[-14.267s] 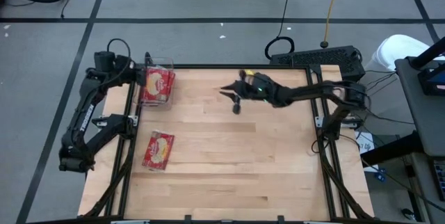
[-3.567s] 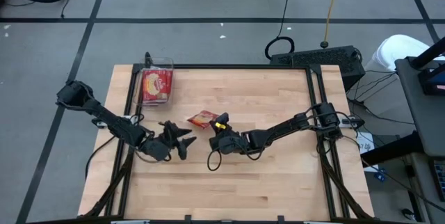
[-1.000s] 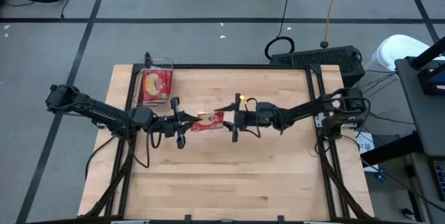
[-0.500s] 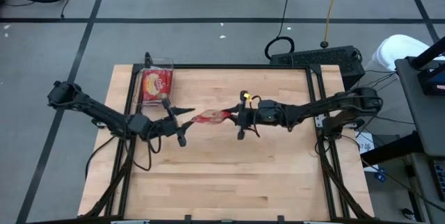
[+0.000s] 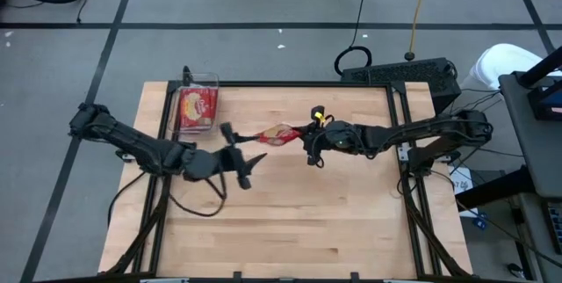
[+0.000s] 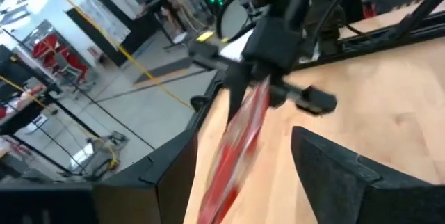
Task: Sort popcorn bags into baskets
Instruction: Put the red popcorn bag into the transparent bin
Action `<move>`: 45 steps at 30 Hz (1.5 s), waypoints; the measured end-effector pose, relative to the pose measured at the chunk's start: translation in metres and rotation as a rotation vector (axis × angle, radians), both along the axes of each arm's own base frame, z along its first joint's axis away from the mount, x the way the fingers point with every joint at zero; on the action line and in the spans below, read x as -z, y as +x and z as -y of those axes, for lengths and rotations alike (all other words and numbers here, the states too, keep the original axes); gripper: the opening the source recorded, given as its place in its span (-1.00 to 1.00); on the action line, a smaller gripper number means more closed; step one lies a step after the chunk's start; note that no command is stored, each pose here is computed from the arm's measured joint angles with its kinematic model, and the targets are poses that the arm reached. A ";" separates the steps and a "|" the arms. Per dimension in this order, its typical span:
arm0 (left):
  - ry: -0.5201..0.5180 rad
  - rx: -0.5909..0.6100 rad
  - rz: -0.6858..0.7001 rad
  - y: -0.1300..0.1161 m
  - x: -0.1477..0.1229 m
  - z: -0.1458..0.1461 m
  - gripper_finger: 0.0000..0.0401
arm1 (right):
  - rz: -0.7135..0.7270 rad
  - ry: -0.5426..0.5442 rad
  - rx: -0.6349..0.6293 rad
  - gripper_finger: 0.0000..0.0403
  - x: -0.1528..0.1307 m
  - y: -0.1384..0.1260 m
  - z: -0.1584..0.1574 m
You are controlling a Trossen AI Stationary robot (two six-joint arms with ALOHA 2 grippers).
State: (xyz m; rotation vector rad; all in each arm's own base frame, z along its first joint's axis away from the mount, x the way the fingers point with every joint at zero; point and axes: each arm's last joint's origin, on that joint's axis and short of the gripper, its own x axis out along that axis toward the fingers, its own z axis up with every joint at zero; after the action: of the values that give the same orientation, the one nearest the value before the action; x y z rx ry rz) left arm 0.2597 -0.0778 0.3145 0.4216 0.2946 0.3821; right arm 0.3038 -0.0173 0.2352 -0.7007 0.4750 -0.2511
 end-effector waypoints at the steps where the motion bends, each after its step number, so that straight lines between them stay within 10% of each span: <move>1: -0.002 -0.006 -0.011 0.007 -0.003 0.000 0.17 | -0.001 0.003 0.006 -0.95 0.000 0.000 0.002; 13: 0.032 -0.128 -0.228 0.062 0.003 -0.026 0.09 | -0.066 0.001 0.046 -0.95 0.006 -0.004 0.015; 29: 0.037 -0.095 -0.362 0.061 0.013 -0.038 -0.89 | -0.076 0.014 0.003 -0.93 0.007 -0.004 0.016; 45: 0.113 -0.227 -0.427 0.020 -0.007 -0.042 -0.97 | 0.005 0.040 0.138 -0.21 -0.004 -0.029 0.019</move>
State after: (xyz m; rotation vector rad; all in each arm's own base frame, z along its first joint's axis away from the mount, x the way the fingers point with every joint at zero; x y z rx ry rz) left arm 0.2793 -0.0358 0.3216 0.5823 0.7432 0.5319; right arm 0.2752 -0.0360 0.2394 -0.6294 0.5234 -0.3721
